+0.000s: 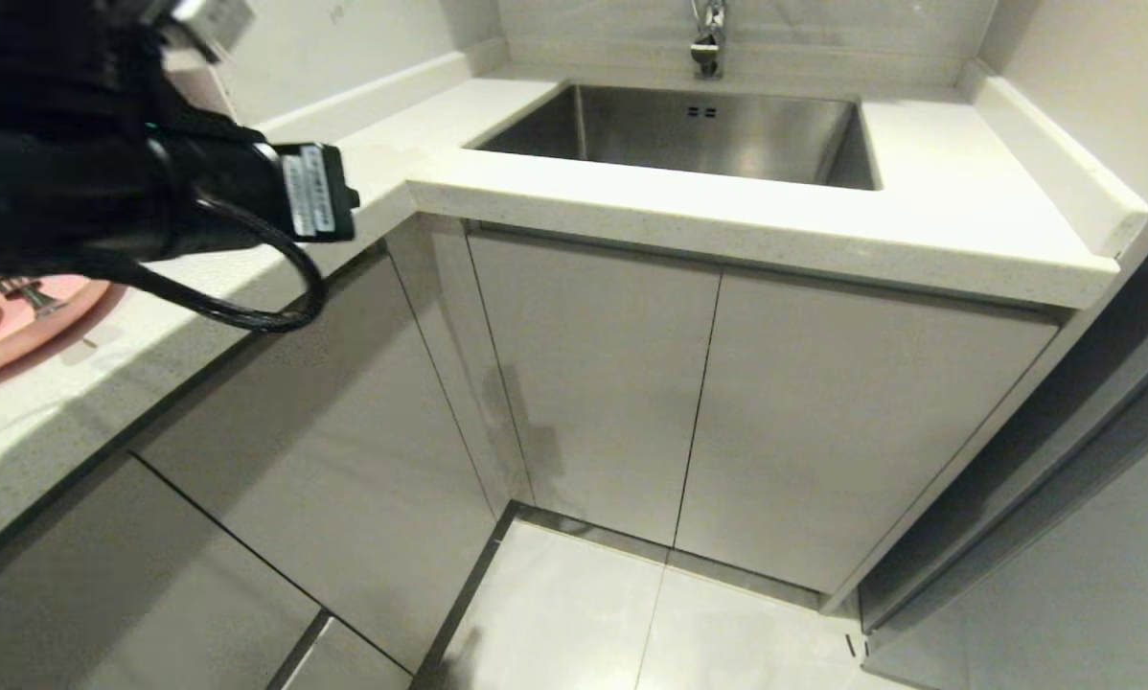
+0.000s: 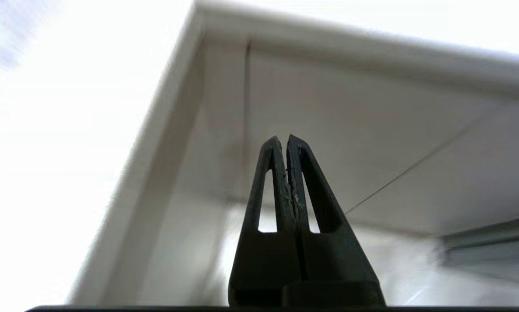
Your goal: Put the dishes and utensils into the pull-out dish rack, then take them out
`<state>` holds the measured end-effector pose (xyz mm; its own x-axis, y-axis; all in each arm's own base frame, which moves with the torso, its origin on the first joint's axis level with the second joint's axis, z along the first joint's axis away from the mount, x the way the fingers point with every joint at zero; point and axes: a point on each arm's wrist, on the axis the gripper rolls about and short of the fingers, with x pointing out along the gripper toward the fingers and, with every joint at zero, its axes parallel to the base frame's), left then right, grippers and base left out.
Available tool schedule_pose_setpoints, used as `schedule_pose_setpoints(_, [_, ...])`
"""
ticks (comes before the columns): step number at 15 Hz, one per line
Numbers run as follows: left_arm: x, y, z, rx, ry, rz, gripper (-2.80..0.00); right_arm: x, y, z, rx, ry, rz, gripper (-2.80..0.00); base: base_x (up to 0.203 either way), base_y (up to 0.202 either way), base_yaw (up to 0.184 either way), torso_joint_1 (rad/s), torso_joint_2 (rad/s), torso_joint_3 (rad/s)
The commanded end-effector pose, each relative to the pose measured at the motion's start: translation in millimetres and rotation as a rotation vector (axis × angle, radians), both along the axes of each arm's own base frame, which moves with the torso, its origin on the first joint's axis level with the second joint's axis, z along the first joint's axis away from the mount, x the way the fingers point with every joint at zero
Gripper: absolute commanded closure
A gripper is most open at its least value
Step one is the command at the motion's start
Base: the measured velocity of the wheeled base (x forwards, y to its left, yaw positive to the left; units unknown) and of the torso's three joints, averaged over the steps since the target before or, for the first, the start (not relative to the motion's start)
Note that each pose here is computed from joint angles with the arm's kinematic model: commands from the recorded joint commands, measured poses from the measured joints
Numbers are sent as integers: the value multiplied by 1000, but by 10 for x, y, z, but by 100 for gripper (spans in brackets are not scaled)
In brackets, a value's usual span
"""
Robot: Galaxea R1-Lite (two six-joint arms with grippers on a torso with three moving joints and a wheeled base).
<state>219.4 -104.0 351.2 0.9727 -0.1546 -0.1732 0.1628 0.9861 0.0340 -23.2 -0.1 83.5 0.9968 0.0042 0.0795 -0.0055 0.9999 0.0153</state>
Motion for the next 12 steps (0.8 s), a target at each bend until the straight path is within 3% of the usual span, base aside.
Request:
schedule_pose_setpoints(1, [-837,444,401,-97,-195,-59,0,21,0,-71,0,26,0,0,0,0,0,0,0,0])
schedule_pose_setpoints(3, [-1406,792,516,-103,-328,-72,0,21,0,-71,0,26,0,0,0,0,0,0,0,0])
schedule_pose_setpoints(5, [-2059,1011,476,-75,-404,-51,0,21,0,-71,0,26,0,0,0,0,0,0,0,0])
schedule_pose_setpoints(8, [-2909,1096,61,-3,-358,-17,0,21,0,-71,0,26,0,0,0,0,0,0,0,0])
schedule_pose_setpoints(10, [-3130,1085,-448,61,-275,34,0,22,0,-73,0,27,0,0,0,0,0,0,0,0])
schedule_pose_setpoints(12, [-3261,1090,-1011,138,-217,156,0,21,0,-71,0,26,0,0,0,0,0,0,0,0])
